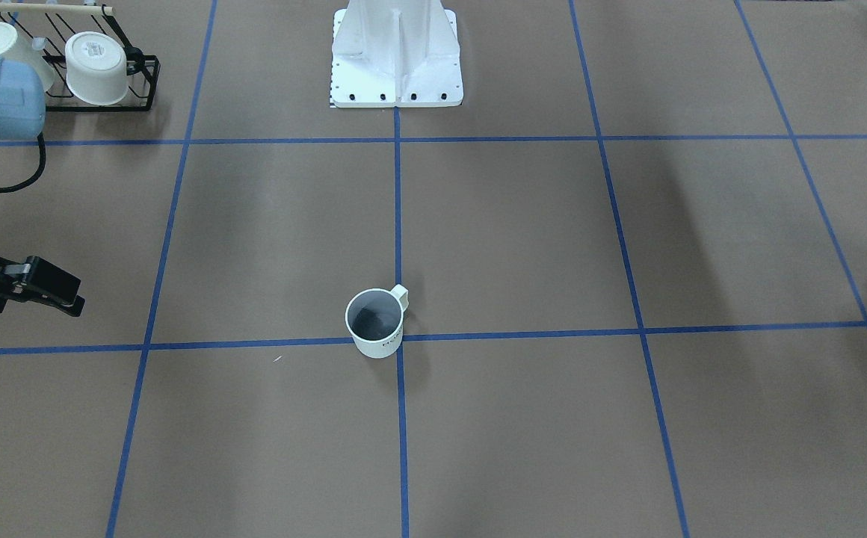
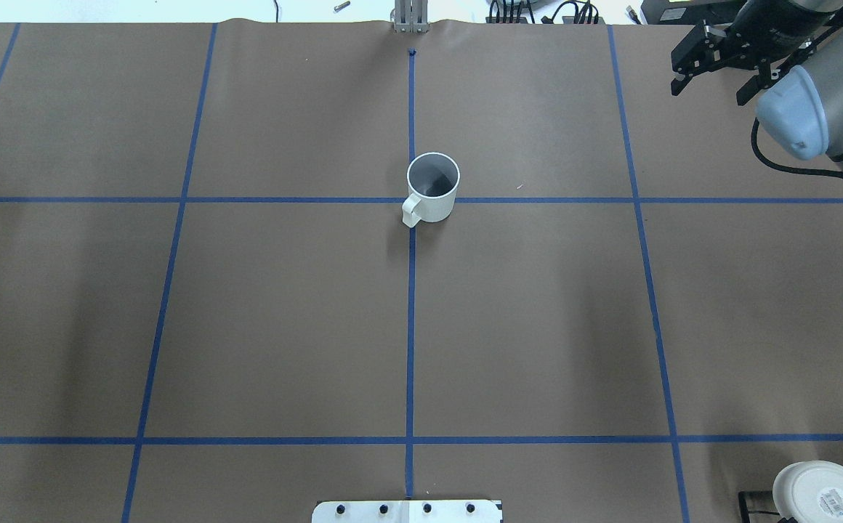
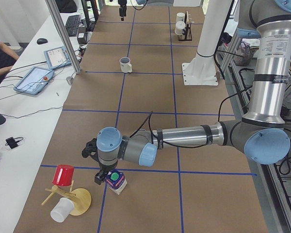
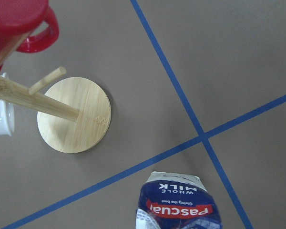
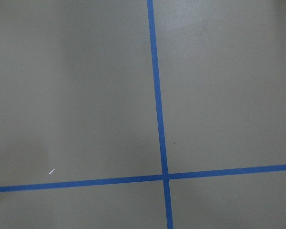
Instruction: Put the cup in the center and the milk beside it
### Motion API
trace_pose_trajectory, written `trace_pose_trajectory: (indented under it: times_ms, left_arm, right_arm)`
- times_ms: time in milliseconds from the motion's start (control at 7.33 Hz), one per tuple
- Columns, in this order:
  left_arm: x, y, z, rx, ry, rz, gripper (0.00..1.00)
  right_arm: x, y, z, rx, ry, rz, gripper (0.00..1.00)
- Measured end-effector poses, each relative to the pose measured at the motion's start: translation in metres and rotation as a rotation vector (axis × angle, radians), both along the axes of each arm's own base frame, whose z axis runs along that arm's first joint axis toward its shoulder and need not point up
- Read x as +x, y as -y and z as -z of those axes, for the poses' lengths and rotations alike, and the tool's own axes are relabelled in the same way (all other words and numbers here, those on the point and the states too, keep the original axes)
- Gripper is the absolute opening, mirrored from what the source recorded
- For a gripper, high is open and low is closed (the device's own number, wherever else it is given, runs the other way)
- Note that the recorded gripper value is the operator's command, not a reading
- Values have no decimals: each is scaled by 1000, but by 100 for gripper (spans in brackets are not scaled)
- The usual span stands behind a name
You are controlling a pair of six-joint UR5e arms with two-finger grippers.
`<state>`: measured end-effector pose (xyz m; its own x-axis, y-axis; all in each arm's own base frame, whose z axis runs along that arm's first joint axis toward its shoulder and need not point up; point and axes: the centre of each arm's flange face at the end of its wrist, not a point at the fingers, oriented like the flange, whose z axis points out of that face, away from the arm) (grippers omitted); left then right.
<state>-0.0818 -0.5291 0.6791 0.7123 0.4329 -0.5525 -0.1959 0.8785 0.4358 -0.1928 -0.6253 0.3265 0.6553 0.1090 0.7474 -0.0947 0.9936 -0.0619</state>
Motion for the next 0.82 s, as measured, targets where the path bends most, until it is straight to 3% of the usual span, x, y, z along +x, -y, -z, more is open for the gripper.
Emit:
trace_pose_trajectory:
  times_ms: [818]
  left_arm:
    - [16,-4,-10,-9,4,-33,97]
  right_arm:
    - [-14,-7,4,12,-15,10,100]
